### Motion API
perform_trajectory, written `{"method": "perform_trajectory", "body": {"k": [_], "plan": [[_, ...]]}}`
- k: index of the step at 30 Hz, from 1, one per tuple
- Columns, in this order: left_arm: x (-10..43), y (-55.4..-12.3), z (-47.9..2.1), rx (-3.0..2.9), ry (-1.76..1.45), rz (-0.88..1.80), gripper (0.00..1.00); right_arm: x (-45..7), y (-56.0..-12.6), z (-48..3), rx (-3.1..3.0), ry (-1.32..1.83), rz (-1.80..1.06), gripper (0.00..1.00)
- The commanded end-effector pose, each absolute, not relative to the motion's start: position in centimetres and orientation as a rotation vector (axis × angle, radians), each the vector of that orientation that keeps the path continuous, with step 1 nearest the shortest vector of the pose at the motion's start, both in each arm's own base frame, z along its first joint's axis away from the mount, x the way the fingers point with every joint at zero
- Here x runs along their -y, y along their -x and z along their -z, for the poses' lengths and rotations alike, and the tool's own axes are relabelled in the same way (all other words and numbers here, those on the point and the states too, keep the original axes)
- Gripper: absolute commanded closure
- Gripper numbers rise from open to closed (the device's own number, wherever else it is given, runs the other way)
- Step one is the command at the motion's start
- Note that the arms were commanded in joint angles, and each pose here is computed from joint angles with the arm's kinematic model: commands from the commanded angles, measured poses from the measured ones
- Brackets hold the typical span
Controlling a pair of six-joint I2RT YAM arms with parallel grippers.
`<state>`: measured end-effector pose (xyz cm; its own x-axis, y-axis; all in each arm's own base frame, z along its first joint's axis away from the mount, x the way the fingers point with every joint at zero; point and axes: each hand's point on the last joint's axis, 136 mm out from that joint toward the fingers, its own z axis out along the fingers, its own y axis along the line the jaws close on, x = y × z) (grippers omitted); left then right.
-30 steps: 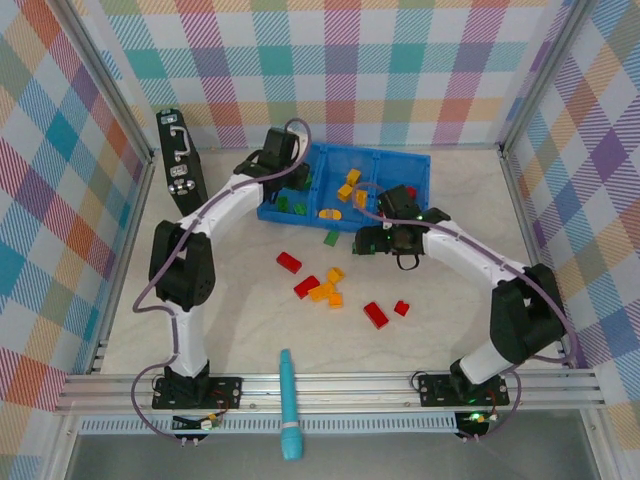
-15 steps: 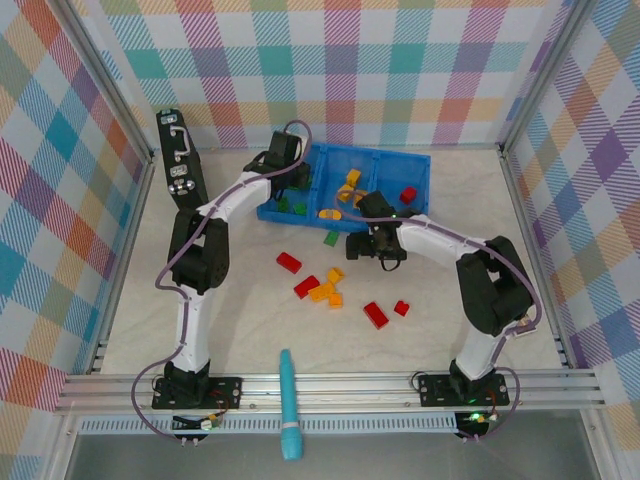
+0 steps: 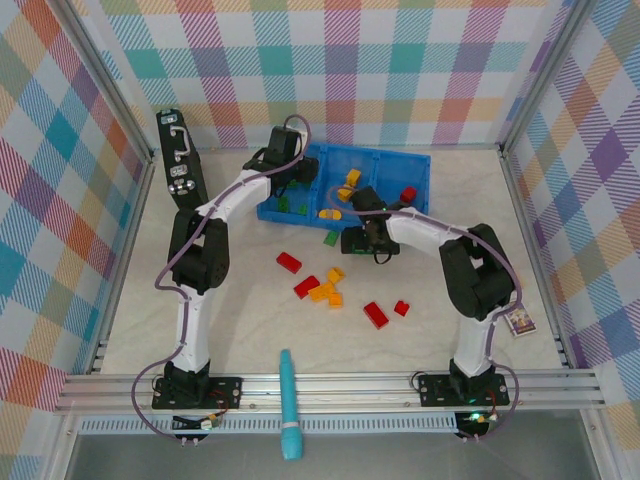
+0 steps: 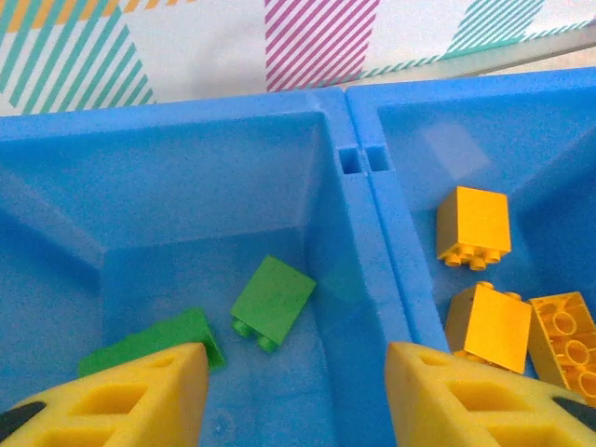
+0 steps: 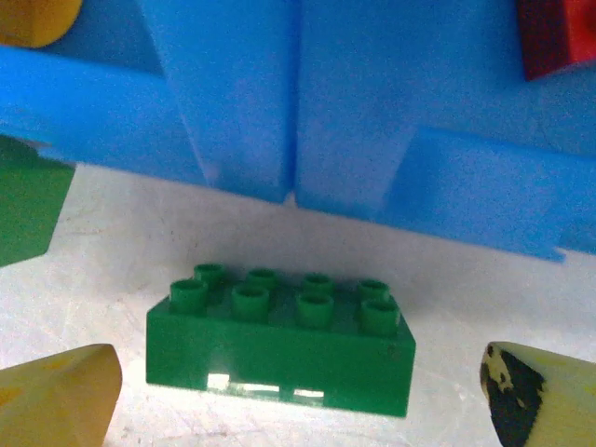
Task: Sort the legos into containers by color
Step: Place the lego in the container, then pick up the lego from the center of the table.
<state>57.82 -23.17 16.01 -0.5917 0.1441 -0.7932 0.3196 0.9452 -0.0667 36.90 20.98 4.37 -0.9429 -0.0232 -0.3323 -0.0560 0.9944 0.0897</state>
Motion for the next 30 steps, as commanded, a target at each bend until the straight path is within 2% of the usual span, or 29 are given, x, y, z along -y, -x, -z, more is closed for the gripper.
{"method": "perform_trajectory", "body": {"k": [1,2,9,17,22,30], "plan": [[23.0,-56.7,-21.8,-2.113,-0.309,0.329,0.47,-21.4,-37.8,-4.4,-2.787,0.064,-0.116,0.01],[22.9,-56.3,-22.6,-2.103,-0.31,0.339,0.47,-21.4,-37.9,-4.2,-2.791,0.065,-0.113,0.02],[21.4,-53.0,-26.9,-2.042,-0.299,0.335,0.46,-22.0,-38.0,-2.1,-2.844,0.078,-0.106,0.23],[18.9,-50.1,-28.5,-2.033,-0.299,0.266,0.45,-21.2,-37.2,-1.6,-2.874,0.091,-0.06,0.47],[16.9,-48.3,-27.5,-2.088,-0.285,0.224,0.45,-20.9,-36.6,-5.1,-2.844,0.121,-0.077,0.51],[14.4,-45.7,-25.3,-2.145,-0.207,0.235,0.45,-22.3,-37.6,-15.7,-2.645,0.335,-0.201,0.49]]}}
